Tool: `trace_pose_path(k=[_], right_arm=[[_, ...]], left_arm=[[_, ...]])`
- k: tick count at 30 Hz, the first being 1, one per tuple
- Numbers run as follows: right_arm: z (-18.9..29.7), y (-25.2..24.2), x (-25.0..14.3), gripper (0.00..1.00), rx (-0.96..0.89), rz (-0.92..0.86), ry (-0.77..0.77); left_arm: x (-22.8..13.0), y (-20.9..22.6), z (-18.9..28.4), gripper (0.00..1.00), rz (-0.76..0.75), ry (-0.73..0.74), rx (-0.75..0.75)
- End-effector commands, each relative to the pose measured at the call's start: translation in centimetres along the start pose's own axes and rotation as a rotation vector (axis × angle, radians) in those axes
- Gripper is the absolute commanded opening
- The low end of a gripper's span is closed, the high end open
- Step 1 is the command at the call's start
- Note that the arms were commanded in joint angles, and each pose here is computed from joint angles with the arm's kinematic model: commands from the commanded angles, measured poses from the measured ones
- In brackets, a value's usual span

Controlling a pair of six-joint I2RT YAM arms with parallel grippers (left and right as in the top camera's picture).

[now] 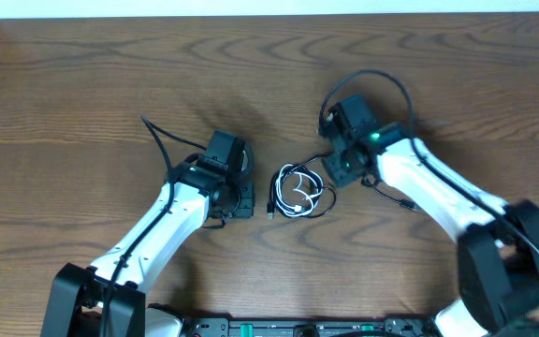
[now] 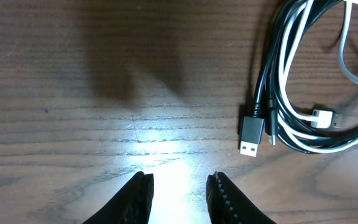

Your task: Untangle cables

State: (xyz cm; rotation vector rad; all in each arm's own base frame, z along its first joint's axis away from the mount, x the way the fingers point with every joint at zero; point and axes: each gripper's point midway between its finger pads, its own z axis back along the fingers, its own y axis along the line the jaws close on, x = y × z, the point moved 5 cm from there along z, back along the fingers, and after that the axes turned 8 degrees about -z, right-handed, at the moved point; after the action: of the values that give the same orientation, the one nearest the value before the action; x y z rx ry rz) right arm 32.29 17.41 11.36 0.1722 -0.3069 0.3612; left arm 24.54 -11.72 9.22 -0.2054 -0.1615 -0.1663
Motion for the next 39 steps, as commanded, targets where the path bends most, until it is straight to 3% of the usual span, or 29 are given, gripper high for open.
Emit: trace_pose_path(k=[1, 3, 8, 12, 21, 24, 39], right_arm=[[1.9, 2.4, 0.3, 0.33, 0.2, -0.033, -0.007], [1.9, 2.6, -0.3, 0.23, 0.221, -0.115, 0.034], [1.3, 3.4, -2.1, 0.15, 0.252, -0.294, 0.135], [0.5, 3.8, -3.8, 0.22, 0.221, -0.512, 0.214], [-0.2, 3.7, -3.8, 0.14, 0.172, -0.924, 0.231], [-0.4, 3.2, -3.6, 0.18, 0.127, -1.055, 0.209], [-0.8, 4.3, -3.9, 0.11, 0.04, -1.205, 0.159]], left_arm=[[0.2, 0.3, -0.3, 0.33, 0.033, 0.006, 0.016], [0.2, 0.3, -0.3, 0.33, 0.034, 0.008, 0.017], [0.4, 0.3, -0.4, 0.33, 0.033, 0.001, 0.015], [0.9, 0.1, -0.4, 0.33, 0.029, -0.026, 0.008], [0.9, 0.2, -0.4, 0.33, 0.029, -0.026, 0.008], [0.9, 0.1, -0.4, 0.33, 0.029, -0.026, 0.008], [0.9, 0.2, -0.4, 0.33, 0.028, -0.026, 0.008]])
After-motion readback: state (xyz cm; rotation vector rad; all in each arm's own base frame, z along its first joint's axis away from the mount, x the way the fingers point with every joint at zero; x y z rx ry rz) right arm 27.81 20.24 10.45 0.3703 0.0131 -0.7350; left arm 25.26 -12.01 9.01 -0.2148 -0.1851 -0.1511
